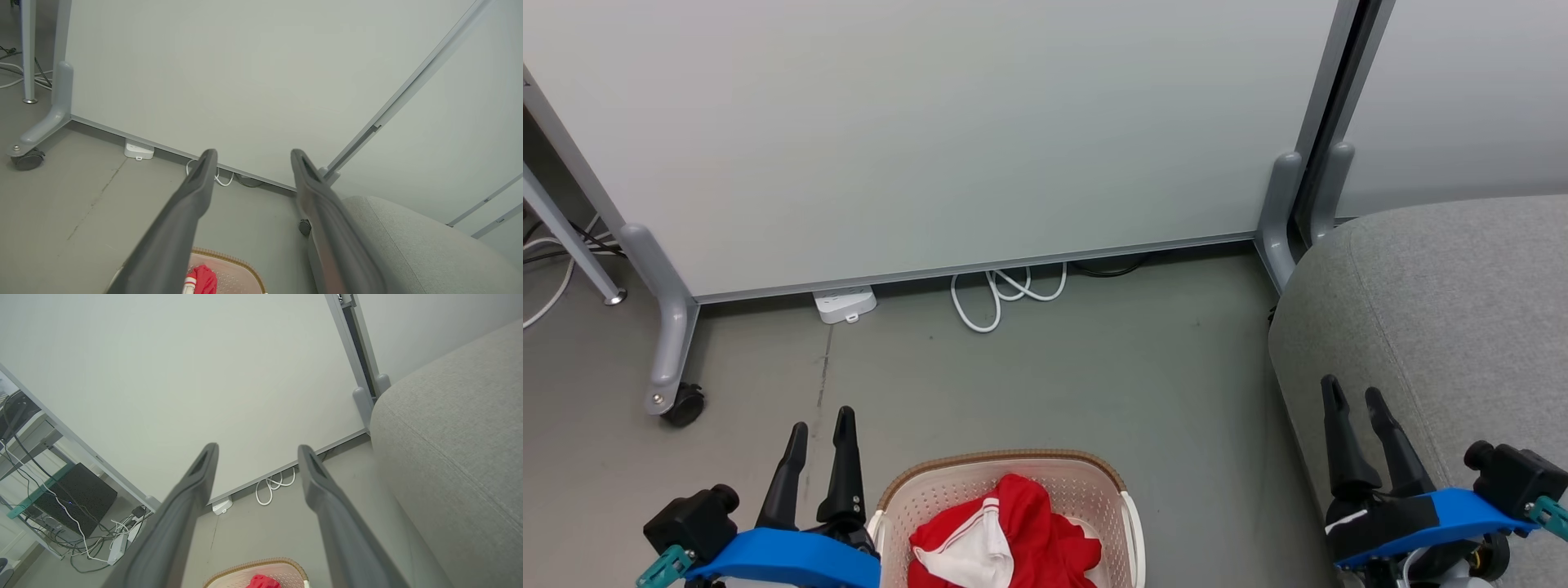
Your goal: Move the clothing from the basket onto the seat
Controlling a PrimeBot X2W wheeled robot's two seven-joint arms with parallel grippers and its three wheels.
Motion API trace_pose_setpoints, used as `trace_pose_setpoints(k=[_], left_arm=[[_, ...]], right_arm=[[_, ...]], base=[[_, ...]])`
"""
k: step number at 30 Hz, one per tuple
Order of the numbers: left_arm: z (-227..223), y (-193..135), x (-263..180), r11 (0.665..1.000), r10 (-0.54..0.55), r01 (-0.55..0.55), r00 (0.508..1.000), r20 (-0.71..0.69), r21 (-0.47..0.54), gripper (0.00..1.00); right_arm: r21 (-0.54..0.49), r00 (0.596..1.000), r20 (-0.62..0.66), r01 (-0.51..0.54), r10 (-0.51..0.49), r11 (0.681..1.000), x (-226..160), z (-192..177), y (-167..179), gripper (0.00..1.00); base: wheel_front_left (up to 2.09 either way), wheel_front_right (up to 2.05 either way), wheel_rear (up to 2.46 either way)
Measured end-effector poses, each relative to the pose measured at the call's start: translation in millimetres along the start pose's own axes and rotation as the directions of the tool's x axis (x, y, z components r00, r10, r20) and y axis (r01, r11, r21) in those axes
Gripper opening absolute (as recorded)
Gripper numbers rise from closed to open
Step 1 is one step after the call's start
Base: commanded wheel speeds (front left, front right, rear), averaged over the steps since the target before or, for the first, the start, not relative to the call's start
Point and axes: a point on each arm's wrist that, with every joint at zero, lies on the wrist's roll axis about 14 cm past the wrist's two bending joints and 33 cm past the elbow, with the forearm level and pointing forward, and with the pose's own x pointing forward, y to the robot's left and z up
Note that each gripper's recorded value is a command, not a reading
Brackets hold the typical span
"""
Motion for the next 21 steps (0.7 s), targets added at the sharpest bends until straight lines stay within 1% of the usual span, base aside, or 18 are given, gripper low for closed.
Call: trace_pose_setpoints(k=[12, 21], left_arm=[[1, -7, 3, 0.995, -0.028, 0.026, 0.999, 0.018, 0.1, 1.0], [3, -12, 4, 0.985, -0.045, 0.038, 0.998, 0.034, 0.168, 1.0]], right_arm=[[-0.114, 1.0, 0.011, -0.011, 0.013, 0.993, 1, 3, 3, 1.0], [-0.198, 1.0, 0.019, -0.018, 0.022, 0.98, 2, 5, 4, 1.0]], base=[[0.0, 0.0, 0.0], [0.0, 0.0, 0.0]])
